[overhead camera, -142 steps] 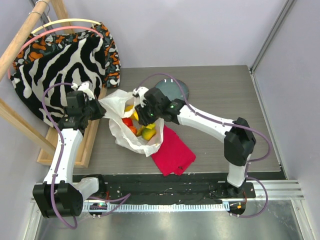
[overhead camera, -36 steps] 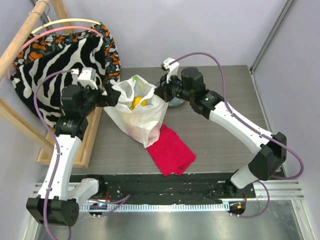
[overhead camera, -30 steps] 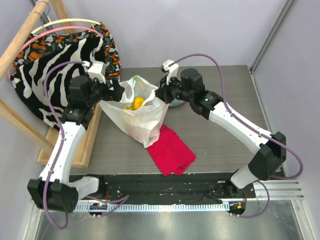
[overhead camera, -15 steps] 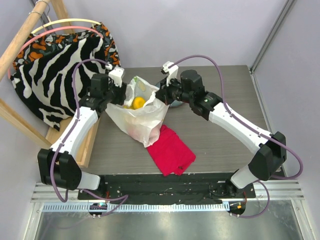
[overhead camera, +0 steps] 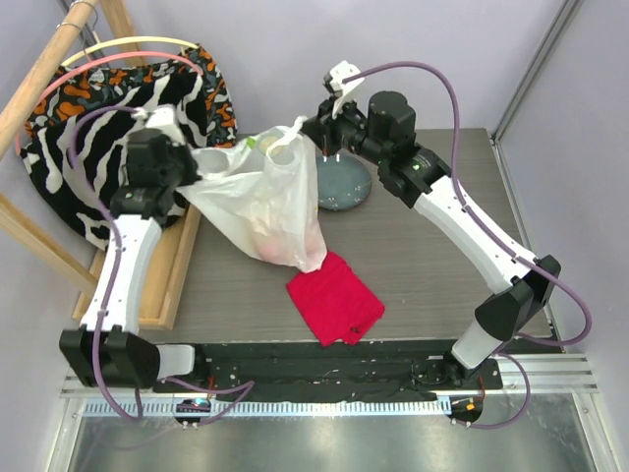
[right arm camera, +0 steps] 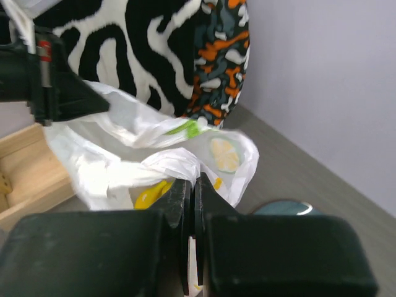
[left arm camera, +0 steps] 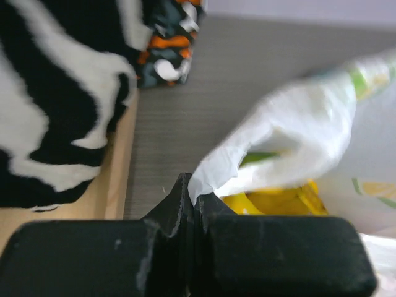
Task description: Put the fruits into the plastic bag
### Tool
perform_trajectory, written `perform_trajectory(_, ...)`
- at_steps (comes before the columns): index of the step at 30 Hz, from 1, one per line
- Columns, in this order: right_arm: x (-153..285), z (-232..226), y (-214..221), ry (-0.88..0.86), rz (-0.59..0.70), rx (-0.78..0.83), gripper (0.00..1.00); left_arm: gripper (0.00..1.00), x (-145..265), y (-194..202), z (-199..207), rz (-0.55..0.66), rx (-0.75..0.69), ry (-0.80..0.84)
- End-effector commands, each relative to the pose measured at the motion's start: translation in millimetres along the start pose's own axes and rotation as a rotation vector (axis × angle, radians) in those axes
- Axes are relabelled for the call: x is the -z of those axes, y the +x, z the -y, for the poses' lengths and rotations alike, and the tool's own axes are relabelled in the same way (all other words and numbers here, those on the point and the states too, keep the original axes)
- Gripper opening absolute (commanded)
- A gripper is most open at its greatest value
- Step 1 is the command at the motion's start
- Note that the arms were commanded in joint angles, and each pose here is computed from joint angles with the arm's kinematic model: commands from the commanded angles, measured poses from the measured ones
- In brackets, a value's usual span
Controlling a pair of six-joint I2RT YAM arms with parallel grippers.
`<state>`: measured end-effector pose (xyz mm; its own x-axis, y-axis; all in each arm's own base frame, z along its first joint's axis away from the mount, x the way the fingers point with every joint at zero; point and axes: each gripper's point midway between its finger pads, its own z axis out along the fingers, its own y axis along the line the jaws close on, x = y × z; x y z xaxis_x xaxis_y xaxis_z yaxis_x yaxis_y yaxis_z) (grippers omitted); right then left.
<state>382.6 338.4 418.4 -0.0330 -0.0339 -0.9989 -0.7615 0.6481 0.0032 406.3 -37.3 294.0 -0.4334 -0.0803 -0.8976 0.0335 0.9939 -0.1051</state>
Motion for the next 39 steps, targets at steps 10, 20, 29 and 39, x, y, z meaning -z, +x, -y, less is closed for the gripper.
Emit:
perform_trajectory(10, -45.1, 41.3, 44.5, 0.04, -0.002, 0.083, 0.01, 0.0, 17.3, 27.2, -12.3, 0.221, 0.469, 0.05)
perform_trajectory(20, -62.8, 49.9, 70.3, 0.009, -0.019, -0.024, 0.14, 0.07, 16.9, 39.8, -17.9, 0.217, 0.504, 0.019)
perform_trajectory(29, -22.8, 35.1, 46.5, -0.006, 0.015, -0.016, 0.87, 0.87, 38.5, 10.7, -16.4, 0.266, 0.415, 0.025)
perform_trajectory(39, 35.3, 31.1, 50.7, 0.069, 0.016, -0.011, 0.96, 1.0, 75.4, -8.1, -33.8, 0.323, 0.345, -0.082)
